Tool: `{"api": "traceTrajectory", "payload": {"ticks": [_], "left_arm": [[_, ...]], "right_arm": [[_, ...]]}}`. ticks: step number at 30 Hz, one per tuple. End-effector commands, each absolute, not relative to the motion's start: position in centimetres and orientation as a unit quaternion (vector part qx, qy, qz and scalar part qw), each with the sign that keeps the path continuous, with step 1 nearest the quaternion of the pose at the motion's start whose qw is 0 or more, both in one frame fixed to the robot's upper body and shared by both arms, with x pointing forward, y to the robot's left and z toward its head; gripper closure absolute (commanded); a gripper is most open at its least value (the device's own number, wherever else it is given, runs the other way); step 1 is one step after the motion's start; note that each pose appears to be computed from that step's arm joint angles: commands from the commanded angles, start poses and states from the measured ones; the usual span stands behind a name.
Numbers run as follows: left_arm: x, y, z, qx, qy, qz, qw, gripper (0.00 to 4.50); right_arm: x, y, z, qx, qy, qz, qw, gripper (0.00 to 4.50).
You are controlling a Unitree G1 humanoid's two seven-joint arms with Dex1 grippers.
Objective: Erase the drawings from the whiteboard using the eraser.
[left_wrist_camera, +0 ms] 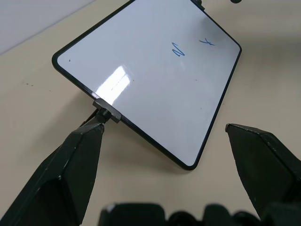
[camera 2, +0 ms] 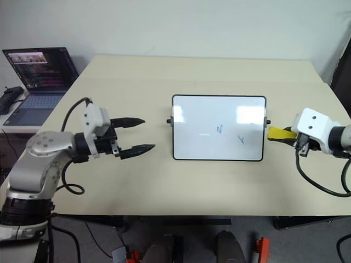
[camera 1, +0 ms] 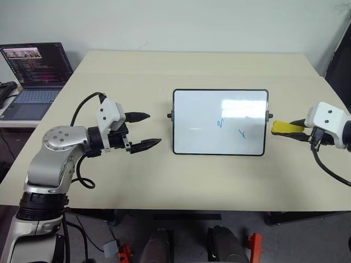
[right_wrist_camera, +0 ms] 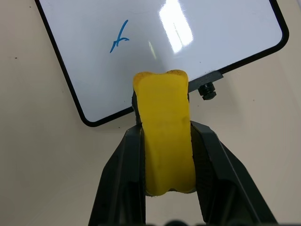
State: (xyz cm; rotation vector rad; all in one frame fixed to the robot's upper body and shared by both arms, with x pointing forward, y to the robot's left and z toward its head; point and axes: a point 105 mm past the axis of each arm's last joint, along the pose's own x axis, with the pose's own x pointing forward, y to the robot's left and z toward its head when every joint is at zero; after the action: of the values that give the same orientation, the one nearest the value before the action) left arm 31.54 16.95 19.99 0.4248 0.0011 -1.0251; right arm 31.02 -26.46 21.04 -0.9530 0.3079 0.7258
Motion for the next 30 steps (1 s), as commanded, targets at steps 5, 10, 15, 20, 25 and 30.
{"api": "traceTrajectory", "payload": {"ticks": [5, 10, 15, 20, 25, 30], "left_arm": [[31.4, 16.8, 21.0, 0.217, -0.016, -0.486, 0.846, 0.0], [31.5, 16.6, 21.2, 0.217, -0.02, -0.487, 0.846, 0.0], [31.6, 16.5, 21.2, 0.218, -0.021, -0.487, 0.845, 0.0], [31.8, 15.7, 20.6, 0.216, -0.02, -0.496, 0.841, 0.0], [31.6, 14.5, 20.0, 0.214, -0.019, -0.512, 0.831, 0.0], [31.6, 14.1, 19.9, 0.212, -0.022, -0.516, 0.83, 0.0]], "right_arm": [[30.9, -26.3, 22.6, -0.462, 0.122, 0.333, 0.813, 3.53], [31.4, -26.3, 22.9, -0.463, 0.112, 0.328, 0.816, 3.53], [31.7, -25.2, 23.5, -0.441, 0.079, 0.341, 0.827, 3.53], [33.5, -20.4, 23.7, -0.364, -0.019, 0.377, 0.851, 3.53], [36.6, -15.5, 22.6, -0.292, -0.081, 0.377, 0.875, 3.53], [39.4, -13.2, 21.0, -0.292, -0.086, 0.364, 0.88, 3.53]]}}
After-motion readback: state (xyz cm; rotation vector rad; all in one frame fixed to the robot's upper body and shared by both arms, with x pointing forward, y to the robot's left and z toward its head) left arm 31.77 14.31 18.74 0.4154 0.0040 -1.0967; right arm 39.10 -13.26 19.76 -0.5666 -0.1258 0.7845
